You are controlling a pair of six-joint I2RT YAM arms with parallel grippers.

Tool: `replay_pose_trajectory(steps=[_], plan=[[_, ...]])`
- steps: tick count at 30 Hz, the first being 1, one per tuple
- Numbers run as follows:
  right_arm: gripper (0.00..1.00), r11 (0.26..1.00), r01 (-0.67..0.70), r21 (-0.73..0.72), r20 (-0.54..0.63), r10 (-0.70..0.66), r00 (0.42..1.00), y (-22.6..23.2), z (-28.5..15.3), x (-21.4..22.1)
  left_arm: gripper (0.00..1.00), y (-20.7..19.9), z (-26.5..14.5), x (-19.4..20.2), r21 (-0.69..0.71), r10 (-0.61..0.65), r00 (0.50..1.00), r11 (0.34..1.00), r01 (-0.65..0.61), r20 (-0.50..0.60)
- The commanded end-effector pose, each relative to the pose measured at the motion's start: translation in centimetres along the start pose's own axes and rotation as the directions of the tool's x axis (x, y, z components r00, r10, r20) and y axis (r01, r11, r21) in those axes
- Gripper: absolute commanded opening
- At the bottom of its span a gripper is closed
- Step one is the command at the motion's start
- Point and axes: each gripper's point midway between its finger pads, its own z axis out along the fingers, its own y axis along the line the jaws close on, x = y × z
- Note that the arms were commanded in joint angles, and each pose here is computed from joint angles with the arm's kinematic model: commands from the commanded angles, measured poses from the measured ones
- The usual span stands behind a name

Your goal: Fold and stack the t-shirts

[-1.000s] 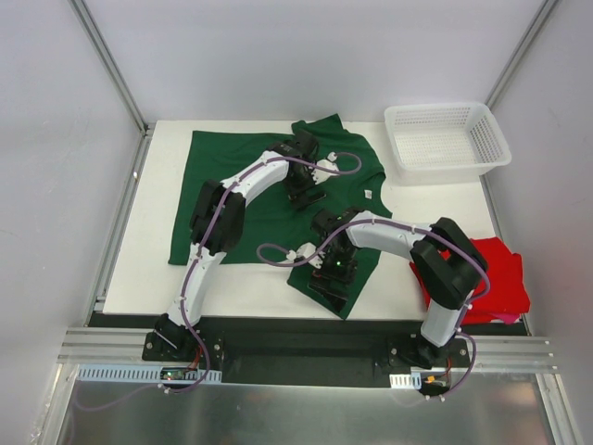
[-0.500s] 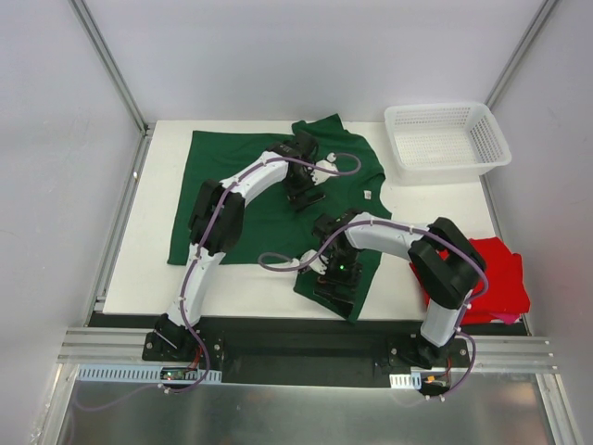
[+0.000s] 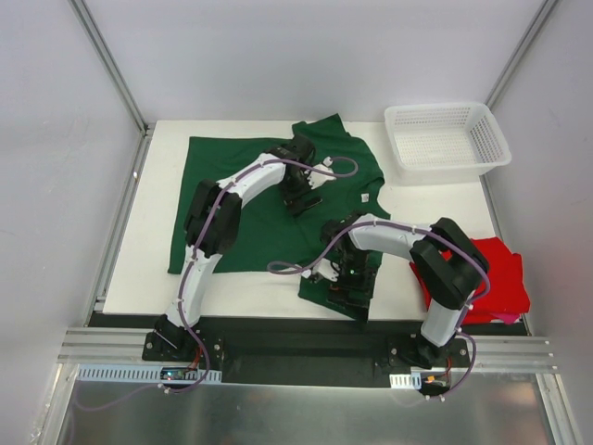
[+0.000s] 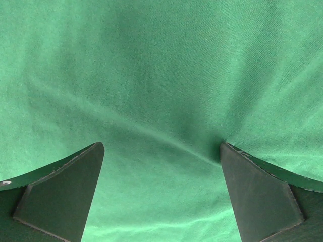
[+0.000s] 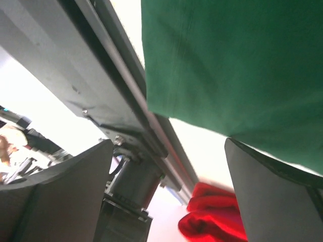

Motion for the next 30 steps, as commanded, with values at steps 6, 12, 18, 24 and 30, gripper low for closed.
replay_pose_trajectory(steps=[6,12,18,24,30], plan=[[0.96,0.998,-0.004,0.068,0.098,-0.003,0.995,0.6,-6.1,-1.9,0.99,0.9,-8.1,-2.9,-0.093,0.009,0.994,0.996,0.002,0.110],[0.96,0.976,-0.049,0.210,0.134,0.021,0.991,-3.2,-7.3,-3.2,0.99,0.4,-11.6,-3.2,-0.120,-0.011,0.990,0.992,0.029,0.143],[0.96,0.910,-0.151,0.386,0.172,0.089,0.981,-10.4,-8.8,-4.4,0.99,0.6,-13.4,-0.9,-0.169,-0.052,0.993,0.983,0.070,0.107],[0.96,0.770,-0.235,0.594,0.237,0.112,0.965,-17.3,-12.4,-3.8,0.99,0.8,-14.5,5.8,-0.174,-0.195,0.980,0.965,0.198,0.032],[0.96,0.623,-0.271,0.733,0.302,0.059,0.951,-21.7,-15.9,-3.7,0.99,0.5,-14.6,11.3,-0.167,-0.331,0.943,0.932,0.321,-0.035]])
